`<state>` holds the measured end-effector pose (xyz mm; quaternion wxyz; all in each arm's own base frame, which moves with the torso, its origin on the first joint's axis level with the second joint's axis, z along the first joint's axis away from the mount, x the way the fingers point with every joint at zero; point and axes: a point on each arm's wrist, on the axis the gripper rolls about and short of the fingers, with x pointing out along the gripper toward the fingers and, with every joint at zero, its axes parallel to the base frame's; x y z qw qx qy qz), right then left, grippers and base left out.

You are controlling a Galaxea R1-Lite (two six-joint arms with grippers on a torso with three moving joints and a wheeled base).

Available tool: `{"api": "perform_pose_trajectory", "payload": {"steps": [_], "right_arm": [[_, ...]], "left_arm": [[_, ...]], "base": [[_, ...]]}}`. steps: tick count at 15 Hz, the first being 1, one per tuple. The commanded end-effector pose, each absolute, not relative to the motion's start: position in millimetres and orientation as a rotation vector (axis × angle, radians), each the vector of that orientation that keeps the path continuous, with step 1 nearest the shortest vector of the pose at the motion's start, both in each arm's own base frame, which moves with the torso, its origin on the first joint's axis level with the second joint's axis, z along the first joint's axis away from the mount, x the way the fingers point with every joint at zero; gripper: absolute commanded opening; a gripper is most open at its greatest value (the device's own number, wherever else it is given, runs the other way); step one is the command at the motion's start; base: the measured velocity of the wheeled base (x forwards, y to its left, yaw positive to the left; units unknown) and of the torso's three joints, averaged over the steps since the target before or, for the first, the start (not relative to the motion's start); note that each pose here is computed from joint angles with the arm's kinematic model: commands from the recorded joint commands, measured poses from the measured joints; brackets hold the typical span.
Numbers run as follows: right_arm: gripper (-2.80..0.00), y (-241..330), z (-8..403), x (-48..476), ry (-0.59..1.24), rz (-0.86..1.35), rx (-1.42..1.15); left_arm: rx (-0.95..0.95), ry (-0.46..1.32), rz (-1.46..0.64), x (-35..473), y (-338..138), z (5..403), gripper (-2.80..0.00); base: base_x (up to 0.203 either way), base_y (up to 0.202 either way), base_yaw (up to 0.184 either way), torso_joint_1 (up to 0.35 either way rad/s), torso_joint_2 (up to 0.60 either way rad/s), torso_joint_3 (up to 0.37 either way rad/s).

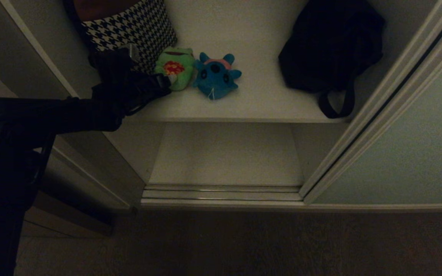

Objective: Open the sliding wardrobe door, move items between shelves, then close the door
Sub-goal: Place the green doll on the lower shelf

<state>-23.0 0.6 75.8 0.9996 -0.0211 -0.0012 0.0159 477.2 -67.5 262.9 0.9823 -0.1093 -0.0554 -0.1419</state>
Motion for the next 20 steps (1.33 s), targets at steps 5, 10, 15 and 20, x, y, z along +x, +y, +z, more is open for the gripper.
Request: {"api": "perform_pose_trajectory", "payload": {"steps": [5,10,15,20], "right_arm": [[-2.80,1,76,-23,-0.002,0.032,-0.043],[-2.80,1,76,-23,-0.002,0.033,-0.043],[-2.80,1,76,-23,-0.002,0.032,-0.043],[-2.80,1,76,-23,-0.002,0.032,-0.043]], "left_arm": [[-0.228,-0.181,-0.314,473,-71,274,-2.80],[-0.245,-0.241,-0.326,444,-76,314,-2.80],[-0.251,-0.259,-0.287,406,-72,350,-2.80],[-0.251,-0.173,-0.324,338,-79,375,-2.80]], "base": [[0.000,0.000,0.000,0.000,0.00,0.000],[0.000,0.000,0.000,0.000,0.00,0.000],[0.000,0.000,0.000,0.000,0.00,0.000],[0.000,0.000,0.000,0.000,0.00,0.000]]}}
